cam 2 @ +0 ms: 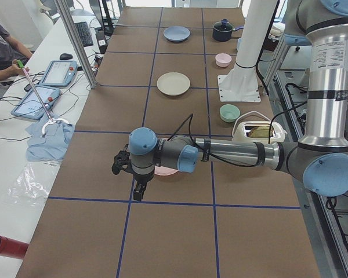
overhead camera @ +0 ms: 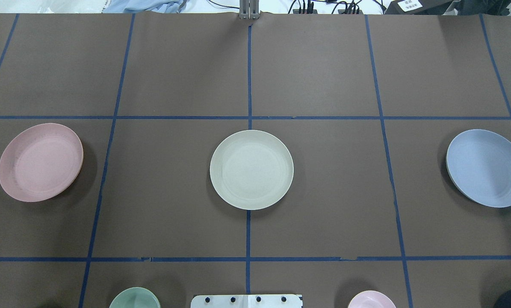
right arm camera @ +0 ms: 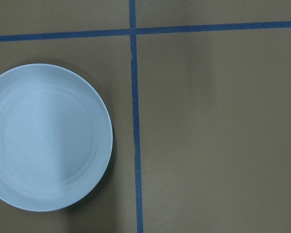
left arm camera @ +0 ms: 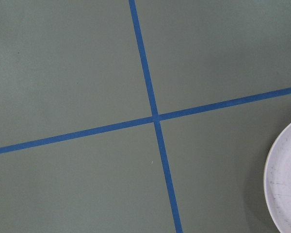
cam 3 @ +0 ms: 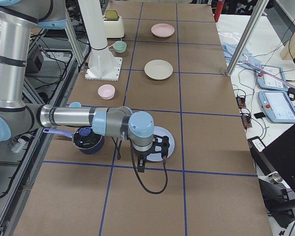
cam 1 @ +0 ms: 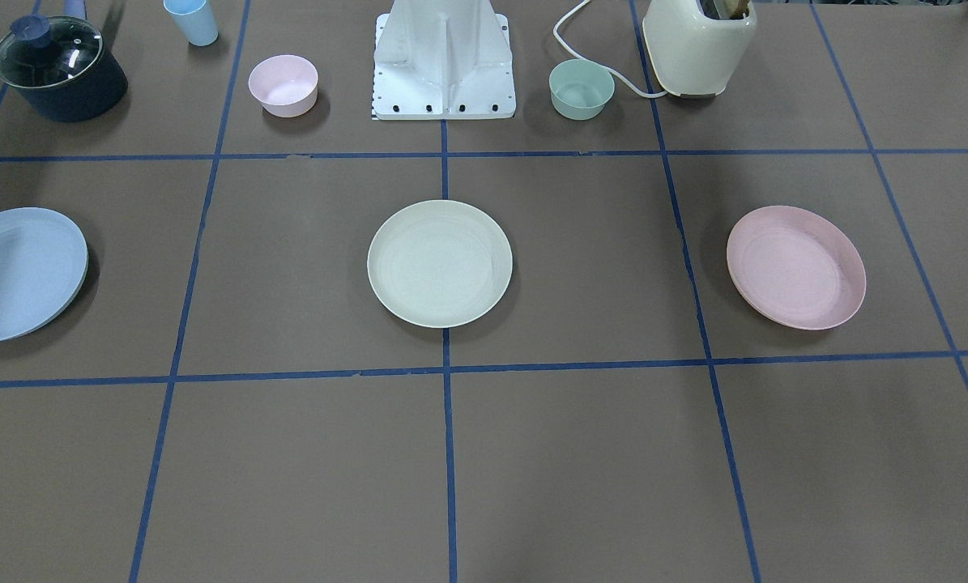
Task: Stack three plates with pink and blue
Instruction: 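Move the left gripper toward the rim of the pink plate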
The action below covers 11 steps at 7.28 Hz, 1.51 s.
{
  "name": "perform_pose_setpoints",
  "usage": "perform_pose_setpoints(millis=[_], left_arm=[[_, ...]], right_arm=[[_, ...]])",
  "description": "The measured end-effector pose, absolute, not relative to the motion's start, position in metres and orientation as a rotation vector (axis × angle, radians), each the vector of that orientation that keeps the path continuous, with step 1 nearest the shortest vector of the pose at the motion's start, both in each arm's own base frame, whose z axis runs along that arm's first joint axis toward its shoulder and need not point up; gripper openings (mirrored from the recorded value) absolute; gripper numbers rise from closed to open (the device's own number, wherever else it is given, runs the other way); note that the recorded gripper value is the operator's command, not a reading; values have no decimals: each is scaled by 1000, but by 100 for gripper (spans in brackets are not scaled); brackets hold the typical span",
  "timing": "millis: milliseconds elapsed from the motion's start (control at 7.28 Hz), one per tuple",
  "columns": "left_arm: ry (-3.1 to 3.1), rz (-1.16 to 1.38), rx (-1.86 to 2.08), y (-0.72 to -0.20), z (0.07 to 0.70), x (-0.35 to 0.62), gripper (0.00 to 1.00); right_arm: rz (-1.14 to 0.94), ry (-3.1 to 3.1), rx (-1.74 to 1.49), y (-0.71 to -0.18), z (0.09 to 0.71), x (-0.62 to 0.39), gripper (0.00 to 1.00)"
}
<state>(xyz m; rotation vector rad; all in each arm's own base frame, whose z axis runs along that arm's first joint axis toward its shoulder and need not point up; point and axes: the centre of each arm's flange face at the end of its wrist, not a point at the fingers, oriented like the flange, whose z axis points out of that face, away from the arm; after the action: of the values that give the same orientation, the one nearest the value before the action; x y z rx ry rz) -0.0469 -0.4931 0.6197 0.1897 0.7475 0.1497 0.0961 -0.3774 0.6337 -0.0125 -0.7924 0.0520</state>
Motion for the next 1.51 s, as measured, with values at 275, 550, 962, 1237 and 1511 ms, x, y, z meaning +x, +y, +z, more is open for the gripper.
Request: perform_pose_setpoints(millis=[275,550,962,1237,1511], left_arm=[[748,150,191,-492,620,-47,100],[754,153,200,-492,616,-46,100],[763,203,250,-511,592,-28,100],[822,208,251,-516,590,-15,100],[884,103,192,-515,606,9,100]], right_arm=[[54,-793,-12,-378,634,96,100],[55,-795,-12,-378,633,96,100],[53,-811,-5,-380,630,95,100],[46,-821,12,-385,623,95,100],[38,-832,19,-392,620,93,100]])
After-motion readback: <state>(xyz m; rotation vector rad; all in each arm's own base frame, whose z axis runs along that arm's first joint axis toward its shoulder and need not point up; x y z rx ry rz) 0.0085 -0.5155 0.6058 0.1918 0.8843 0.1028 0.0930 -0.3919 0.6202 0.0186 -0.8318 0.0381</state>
